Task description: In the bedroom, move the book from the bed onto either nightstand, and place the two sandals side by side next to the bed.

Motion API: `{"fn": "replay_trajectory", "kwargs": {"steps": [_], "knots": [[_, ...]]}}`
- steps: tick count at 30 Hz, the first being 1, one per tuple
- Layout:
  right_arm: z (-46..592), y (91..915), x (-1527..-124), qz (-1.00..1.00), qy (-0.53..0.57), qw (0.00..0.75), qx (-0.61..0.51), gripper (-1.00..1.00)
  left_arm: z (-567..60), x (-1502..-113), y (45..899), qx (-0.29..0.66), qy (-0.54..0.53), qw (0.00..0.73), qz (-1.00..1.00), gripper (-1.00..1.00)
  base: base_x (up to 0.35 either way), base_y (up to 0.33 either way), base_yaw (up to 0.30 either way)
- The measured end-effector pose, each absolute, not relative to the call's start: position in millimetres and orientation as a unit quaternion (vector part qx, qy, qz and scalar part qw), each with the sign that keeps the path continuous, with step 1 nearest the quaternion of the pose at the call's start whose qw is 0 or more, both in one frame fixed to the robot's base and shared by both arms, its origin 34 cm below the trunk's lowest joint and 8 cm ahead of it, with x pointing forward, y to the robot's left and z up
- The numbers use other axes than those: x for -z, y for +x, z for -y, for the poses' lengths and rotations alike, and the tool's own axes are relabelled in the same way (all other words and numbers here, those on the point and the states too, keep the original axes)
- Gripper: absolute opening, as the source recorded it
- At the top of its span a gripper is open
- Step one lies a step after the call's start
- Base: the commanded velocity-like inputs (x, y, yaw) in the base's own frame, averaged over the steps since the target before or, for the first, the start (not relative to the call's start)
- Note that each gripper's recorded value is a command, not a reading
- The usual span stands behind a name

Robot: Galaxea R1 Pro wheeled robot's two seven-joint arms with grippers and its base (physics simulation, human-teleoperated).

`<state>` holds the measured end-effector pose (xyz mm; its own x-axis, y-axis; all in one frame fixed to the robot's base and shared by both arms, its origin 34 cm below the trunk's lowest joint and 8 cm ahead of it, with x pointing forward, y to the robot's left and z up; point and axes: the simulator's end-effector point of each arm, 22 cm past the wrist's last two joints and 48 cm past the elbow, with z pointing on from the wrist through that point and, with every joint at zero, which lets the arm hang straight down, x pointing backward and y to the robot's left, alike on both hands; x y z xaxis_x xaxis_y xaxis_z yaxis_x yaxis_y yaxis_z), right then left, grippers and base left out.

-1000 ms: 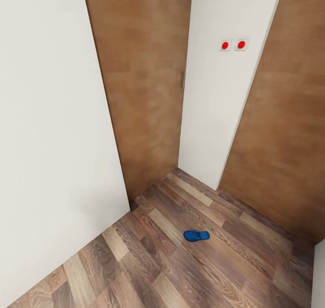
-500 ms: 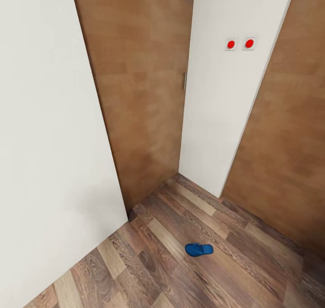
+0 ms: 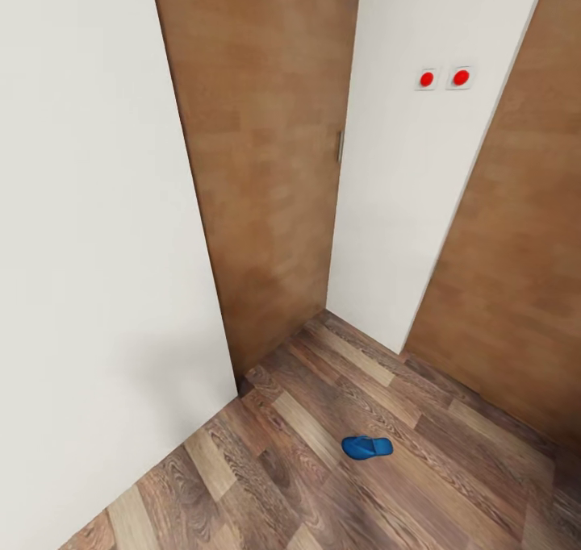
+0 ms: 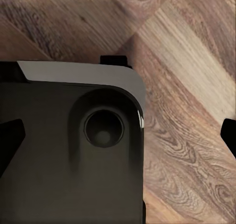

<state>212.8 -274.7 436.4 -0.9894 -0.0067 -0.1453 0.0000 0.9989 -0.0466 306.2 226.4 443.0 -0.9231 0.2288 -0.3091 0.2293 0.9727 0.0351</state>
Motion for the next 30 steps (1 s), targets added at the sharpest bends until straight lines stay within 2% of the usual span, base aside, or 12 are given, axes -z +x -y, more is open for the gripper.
{"fn": "replay_trajectory", "kwargs": {"steps": [8, 30], "knots": [[274.7, 212.8, -436.5, -0.997, -0.002, 0.073, 0.023, 1.00, -226.5, -443.0, 306.1, 0.001, 0.116, 0.158, -0.981, 1.00, 0.054, 0.042, 0.000], [274.7, 212.8, -436.5, -0.997, -0.002, 0.073, 0.023, 1.00, -226.4, -443.1, 306.1, 0.001, 0.117, 0.158, -0.981, 1.00, 0.256, 0.138, 0.000]]}}
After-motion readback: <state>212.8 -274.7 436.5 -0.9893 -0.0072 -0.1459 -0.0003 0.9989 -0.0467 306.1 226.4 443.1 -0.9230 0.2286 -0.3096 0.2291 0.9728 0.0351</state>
